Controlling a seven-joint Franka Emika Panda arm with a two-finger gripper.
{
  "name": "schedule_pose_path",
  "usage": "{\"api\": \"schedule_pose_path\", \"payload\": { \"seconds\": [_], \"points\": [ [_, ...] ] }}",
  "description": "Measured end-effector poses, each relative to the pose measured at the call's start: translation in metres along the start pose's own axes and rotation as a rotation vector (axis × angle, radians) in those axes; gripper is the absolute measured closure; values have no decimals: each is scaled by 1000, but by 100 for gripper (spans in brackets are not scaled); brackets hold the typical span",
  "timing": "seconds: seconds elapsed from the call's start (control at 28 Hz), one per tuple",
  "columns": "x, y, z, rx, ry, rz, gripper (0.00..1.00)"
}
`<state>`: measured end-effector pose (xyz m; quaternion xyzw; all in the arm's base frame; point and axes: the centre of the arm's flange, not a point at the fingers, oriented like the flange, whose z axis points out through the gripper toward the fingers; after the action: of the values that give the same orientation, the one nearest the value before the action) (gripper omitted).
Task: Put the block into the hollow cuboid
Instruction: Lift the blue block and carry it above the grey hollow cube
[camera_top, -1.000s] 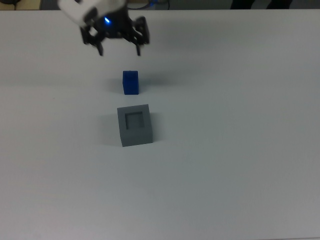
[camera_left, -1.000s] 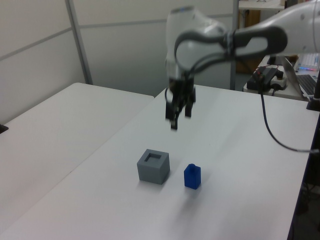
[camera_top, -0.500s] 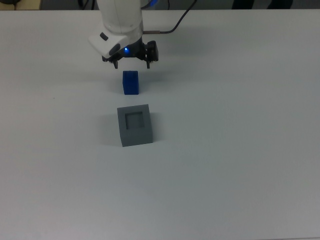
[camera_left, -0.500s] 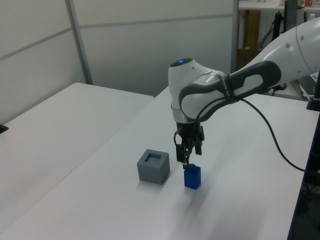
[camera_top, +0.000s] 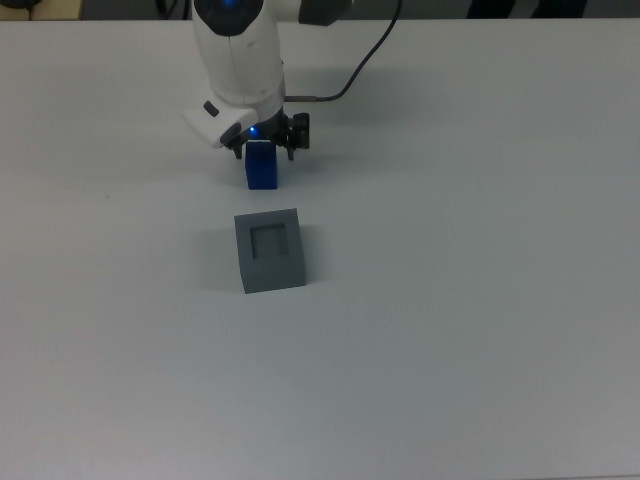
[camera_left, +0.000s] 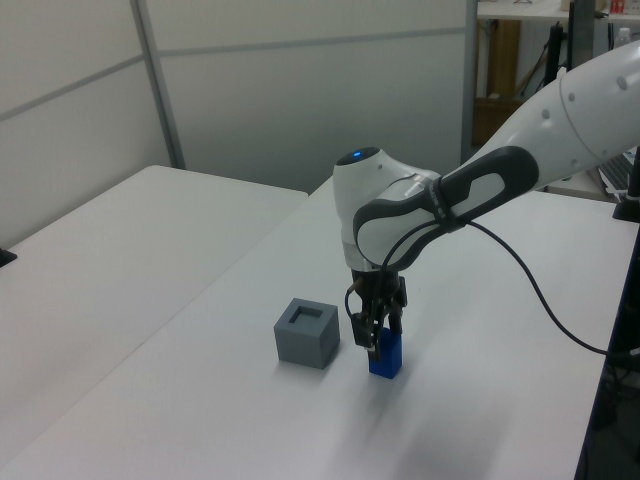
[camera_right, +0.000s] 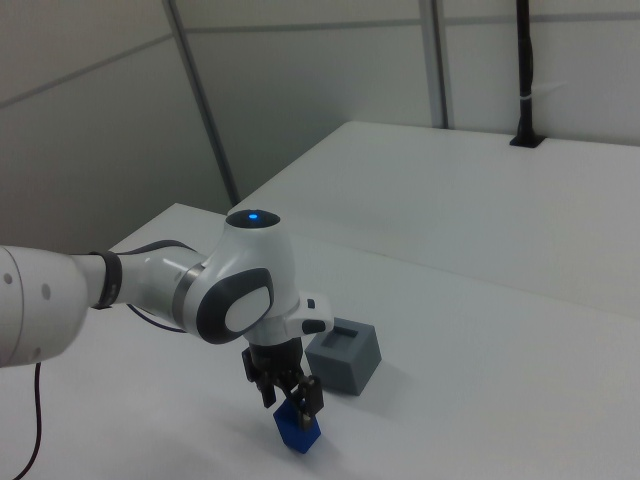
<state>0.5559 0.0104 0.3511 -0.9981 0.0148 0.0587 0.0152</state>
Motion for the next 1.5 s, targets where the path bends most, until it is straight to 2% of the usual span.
{"api": "schedule_pose_path", "payload": {
  "seconds": [0.07,0.29,0.46,0.64,0.79,0.93,1.11,1.36,1.5],
  "points": [
    [1,0,2,0,-1,1,22],
    [2,2,2,0,1,3,48],
    [2,4,-16,-6,-13,-8,49],
    [6,9,-72,-3,-64,-53,49],
    [17,13,-125,-1,-43,-75,49],
    [35,11,-149,-2,0,-84,49],
    [62,11,-144,-17,11,-91,49],
    [96,6,-119,-16,4,-101,49],
    [109,3,-116,-17,50,-106,49]
  ]
}}
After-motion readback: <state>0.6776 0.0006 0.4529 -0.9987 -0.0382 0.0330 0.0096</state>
